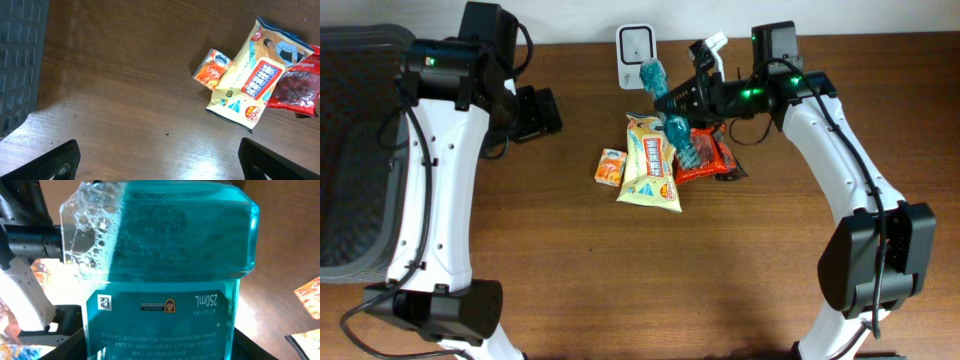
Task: Scan the item barcode
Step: 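Hold the bottle barcode up to the scanner window with the right gripper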
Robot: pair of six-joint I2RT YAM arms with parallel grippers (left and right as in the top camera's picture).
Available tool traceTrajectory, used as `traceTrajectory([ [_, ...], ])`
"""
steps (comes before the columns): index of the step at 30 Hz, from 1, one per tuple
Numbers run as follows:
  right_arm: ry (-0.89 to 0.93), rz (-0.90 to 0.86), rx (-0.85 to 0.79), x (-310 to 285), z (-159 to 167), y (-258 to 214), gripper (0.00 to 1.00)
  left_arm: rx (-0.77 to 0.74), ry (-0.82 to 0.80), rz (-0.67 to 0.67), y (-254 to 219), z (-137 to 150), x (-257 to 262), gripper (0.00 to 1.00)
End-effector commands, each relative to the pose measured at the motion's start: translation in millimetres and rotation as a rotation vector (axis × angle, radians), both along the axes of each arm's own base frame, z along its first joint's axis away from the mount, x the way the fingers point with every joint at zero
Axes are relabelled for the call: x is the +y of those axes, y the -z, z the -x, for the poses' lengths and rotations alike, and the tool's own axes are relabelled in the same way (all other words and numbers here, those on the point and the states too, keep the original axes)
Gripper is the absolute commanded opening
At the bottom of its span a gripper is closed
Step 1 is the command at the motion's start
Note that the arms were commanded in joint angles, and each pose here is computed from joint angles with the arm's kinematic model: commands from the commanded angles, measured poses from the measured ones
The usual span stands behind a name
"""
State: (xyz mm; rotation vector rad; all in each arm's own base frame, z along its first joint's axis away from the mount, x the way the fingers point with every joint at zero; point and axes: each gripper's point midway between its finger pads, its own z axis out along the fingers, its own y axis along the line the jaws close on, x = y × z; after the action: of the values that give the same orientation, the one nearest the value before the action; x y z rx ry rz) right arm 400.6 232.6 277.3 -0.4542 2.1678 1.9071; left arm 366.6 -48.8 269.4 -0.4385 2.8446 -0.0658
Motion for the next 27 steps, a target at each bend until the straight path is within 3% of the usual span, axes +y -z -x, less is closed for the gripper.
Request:
traceTrajectory([
  [1,-0.001,-0.014,-0.047,-1,5,-21,0.60,-0.020,-0.007,0.000,-6,1,1,0.99],
  [5,0.013,-0.003,-0.078,0,0,-21,0.60,-0.020,-0.007,0.000,-6,1,1,0.99],
  [7,0.190,0.148,-0.041,-2,-31,1,0.60,-0.020,-0.007,0.001,-6,1,1,0.99],
  [10,0.509,0.323,-0.149,2,-86,11,0.55,-0.020,-0.007,0.001,-6,1,1,0.99],
  [15,0.925,0.436,-0.331,14,-141,5,0.55,-0.020,-0.007,0.000,-6,1,1,0.99],
  [17,0.949,0.449,-0.400,15,-155,7,0.55,-0.020,-0.007,0.000,-6,1,1,0.99],
  [18,0.918,0.509,-0.473,15,-166,9,0.65,-0.020,-0.007,0.001,-6,1,1,0.99],
  [20,0.887,0.607,-0.504,14,-182,12,0.65,-0.020,-0.007,0.001,-6,1,1,0.99],
  [21,0.877,0.657,-0.526,15,-196,16,0.56,-0.020,-0.007,0.001,-6,1,1,0.99],
  [22,0.874,0.667,-0.526,19,-207,23,0.54,-0.020,-0.007,0.001,-6,1,1,0.99],
  [27,0.917,0.641,-0.606,33,-241,57,0.56,-0.020,-0.007,0.001,-6,1,1,0.99],
])
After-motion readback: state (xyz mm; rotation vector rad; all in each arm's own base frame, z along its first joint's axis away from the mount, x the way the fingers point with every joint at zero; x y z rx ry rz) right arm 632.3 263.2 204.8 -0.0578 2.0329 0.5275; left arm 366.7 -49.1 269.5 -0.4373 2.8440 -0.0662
